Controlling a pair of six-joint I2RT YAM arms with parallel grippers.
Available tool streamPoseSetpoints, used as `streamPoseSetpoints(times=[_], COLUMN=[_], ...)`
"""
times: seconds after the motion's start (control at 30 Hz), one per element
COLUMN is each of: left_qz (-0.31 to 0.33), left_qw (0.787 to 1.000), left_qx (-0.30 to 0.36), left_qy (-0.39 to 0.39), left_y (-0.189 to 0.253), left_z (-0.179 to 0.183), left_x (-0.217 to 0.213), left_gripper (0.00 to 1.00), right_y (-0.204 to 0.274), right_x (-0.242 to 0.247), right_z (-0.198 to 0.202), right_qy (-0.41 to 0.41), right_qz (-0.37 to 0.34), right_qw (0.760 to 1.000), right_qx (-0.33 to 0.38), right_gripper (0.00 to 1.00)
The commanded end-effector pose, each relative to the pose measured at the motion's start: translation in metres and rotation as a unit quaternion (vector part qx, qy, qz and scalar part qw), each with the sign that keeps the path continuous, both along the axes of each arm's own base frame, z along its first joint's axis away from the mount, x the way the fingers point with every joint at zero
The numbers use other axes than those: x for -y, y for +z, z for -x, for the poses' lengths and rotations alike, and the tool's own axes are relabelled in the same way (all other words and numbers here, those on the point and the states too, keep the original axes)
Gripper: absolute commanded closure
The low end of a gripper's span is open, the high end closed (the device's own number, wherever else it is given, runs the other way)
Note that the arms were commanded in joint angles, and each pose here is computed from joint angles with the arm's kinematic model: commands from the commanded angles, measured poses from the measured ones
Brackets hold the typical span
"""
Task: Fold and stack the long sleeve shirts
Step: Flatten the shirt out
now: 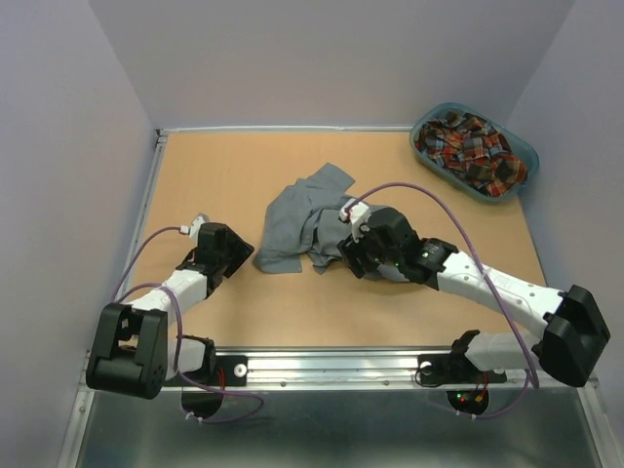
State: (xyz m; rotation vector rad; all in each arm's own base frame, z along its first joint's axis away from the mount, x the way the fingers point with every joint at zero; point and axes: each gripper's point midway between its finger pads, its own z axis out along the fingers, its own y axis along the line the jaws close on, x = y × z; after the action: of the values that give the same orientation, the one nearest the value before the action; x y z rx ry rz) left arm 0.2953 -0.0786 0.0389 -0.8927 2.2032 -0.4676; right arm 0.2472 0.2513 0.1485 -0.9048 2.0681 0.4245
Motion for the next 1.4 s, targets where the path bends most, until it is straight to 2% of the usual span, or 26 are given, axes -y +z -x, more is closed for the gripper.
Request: streamPoseSetpoints(times=[0.0,0.27,0.47,0.57,0.8,0.97,1.2,1.37], left_qz=[0.035,0.066,0.074,0.080,0.080,0.083,0.070,0.060], left_qw=[0.999,0.997,0.996,0.995,0.995,0.994,0.994,0.995], left_qx=[0.018,0.029,0.042,0.048,0.056,0.060,0.072,0.075], left_qy=[-0.015,-0.027,-0.024,-0.027,-0.031,-0.037,-0.044,-0.039], left_y=[0.003,0.004,0.011,0.016,0.021,0.022,0.030,0.033], left_z=[-0.009,-0.010,-0.017,-0.023,-0.025,-0.024,-0.025,-0.026], left_x=[0.014,0.027,0.029,0.032,0.033,0.034,0.033,0.029], left_gripper=[0.37,0.44,0.51,0.52,0.63,0.80,0.81,0.81], right_y=[0.031,0.023,0.022,0.013,0.036,0.049,0.058,0.030], right_x=[-0.053,-0.098,-0.075,-0.061,-0.067,-0.072,-0.094,-0.132], right_z=[0.005,0.000,-0.029,-0.028,-0.013,-0.016,-0.013,0.002], right_qy=[0.075,0.097,0.010,-0.008,0.026,0.030,0.096,0.188], right_qz=[-0.059,-0.032,0.014,0.027,-0.006,-0.011,-0.012,-0.010], right_qw=[0.995,0.991,0.992,0.992,0.991,0.989,0.983,0.975], right_qx=[0.036,0.084,0.124,0.125,0.132,0.147,0.158,0.121], right_gripper=[0.35,0.34,0.33,0.34,0.36,0.35,0.28,0.28])
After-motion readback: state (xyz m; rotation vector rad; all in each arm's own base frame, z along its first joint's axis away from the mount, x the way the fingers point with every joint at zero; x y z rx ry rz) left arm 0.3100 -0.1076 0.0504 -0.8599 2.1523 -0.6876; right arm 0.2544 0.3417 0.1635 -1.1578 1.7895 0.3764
